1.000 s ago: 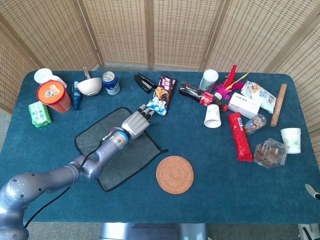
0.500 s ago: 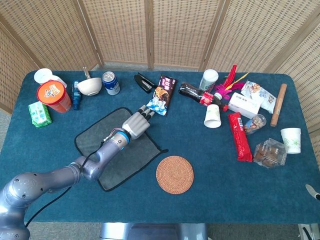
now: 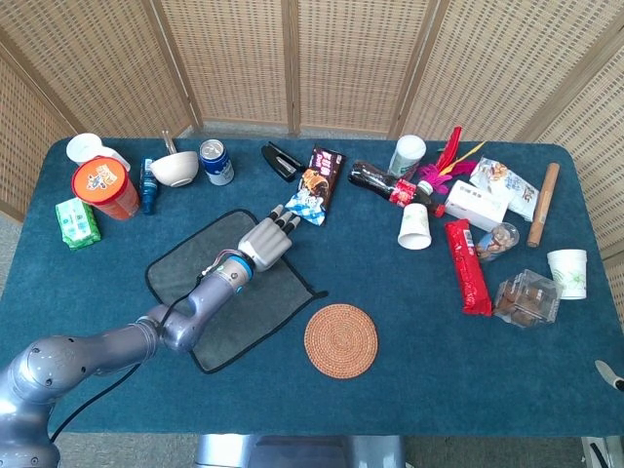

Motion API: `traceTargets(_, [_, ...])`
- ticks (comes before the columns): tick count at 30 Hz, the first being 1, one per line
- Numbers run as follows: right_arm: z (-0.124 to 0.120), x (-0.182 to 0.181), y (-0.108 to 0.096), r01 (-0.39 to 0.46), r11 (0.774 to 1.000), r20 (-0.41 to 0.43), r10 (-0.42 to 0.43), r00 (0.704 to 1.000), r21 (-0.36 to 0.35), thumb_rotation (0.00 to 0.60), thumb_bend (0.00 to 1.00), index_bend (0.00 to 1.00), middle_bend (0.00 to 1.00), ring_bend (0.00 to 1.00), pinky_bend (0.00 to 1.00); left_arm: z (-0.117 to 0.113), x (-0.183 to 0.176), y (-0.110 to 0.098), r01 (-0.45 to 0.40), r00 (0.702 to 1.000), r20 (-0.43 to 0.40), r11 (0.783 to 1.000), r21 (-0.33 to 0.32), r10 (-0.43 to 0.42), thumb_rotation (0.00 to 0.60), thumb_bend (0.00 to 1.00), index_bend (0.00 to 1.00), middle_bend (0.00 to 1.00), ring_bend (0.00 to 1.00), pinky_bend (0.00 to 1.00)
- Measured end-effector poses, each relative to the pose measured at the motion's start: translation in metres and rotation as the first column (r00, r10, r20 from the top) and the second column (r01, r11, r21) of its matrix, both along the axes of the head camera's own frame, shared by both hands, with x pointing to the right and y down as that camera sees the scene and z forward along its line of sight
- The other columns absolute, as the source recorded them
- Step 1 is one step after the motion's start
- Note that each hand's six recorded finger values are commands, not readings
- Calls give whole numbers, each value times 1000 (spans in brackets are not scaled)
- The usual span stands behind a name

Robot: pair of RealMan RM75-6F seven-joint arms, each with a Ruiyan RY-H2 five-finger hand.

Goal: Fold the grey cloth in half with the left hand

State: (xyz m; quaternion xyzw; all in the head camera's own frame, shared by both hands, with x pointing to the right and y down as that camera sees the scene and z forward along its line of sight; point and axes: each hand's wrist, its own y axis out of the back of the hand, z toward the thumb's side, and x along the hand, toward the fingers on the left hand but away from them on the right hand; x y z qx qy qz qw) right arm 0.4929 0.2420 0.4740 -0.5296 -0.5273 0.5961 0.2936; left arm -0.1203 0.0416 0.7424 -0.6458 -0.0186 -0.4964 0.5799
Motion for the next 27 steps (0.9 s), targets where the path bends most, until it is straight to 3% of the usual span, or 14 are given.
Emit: traceTargets(27, [-2, -1, 1, 2, 1000, 5, -2, 1000, 4, 600, 0, 0, 0, 0, 0, 2, 3, -3, -21, 999, 27, 999, 25, 21, 600, 341, 466, 0, 0, 87])
